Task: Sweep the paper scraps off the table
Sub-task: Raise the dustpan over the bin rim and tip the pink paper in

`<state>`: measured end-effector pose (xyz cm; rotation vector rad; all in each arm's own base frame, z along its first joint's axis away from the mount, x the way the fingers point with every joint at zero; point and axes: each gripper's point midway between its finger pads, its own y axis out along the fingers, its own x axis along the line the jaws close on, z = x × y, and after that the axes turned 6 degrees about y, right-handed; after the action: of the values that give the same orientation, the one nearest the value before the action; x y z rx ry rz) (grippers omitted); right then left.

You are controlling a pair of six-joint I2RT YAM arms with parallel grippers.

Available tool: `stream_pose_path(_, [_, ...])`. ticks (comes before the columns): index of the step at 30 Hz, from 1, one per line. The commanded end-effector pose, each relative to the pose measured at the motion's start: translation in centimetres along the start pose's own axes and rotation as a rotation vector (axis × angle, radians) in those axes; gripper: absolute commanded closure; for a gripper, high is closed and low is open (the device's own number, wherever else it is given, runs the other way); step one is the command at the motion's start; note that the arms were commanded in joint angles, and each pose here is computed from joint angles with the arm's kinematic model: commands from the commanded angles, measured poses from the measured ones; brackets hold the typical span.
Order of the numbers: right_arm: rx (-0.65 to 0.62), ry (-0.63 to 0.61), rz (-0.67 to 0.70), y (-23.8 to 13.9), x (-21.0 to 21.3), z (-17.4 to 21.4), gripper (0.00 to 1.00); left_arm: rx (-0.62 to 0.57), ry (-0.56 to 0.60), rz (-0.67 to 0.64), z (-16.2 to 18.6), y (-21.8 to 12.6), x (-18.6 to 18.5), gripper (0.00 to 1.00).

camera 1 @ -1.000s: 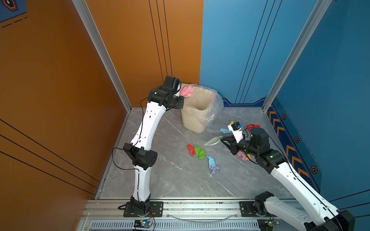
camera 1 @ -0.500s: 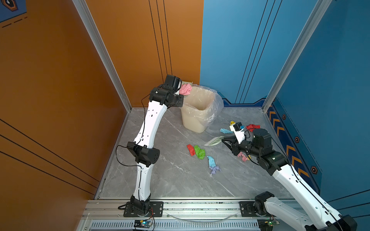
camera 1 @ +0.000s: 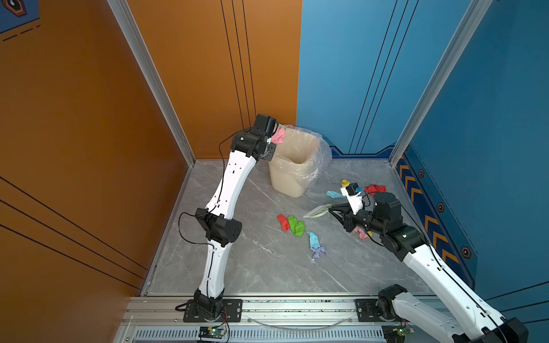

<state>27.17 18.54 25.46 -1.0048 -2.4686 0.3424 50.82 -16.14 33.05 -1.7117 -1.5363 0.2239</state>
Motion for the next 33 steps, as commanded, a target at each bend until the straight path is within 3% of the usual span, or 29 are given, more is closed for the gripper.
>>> stream_pose_path(1, [-0.034,0.005,-0.006,-0.2,0.0,-0.6,1.0,-0.042,0.061,-0.079,-1.4,-0.5,0.5,1.0])
stream_pose_path(15, [-0.035,0.006,-0.007,0.0,-0.1,-0.3,1.0,-0.049,0.285,-0.23,-2.8,-0.1,-0.8,1.0])
stream_pose_path(24, [-0.036,0.008,-0.007,0.2,-0.2,-0.3,1.0,-0.047,0.387,-0.334,-3.8,-0.1,-0.7,1.0])
stream_pose_path(33, [-0.034,0.01,-0.013,0.5,-0.2,-0.2,1.0,-0.089,0.455,-0.354,-5.2,0.5,-1.6,1.0])
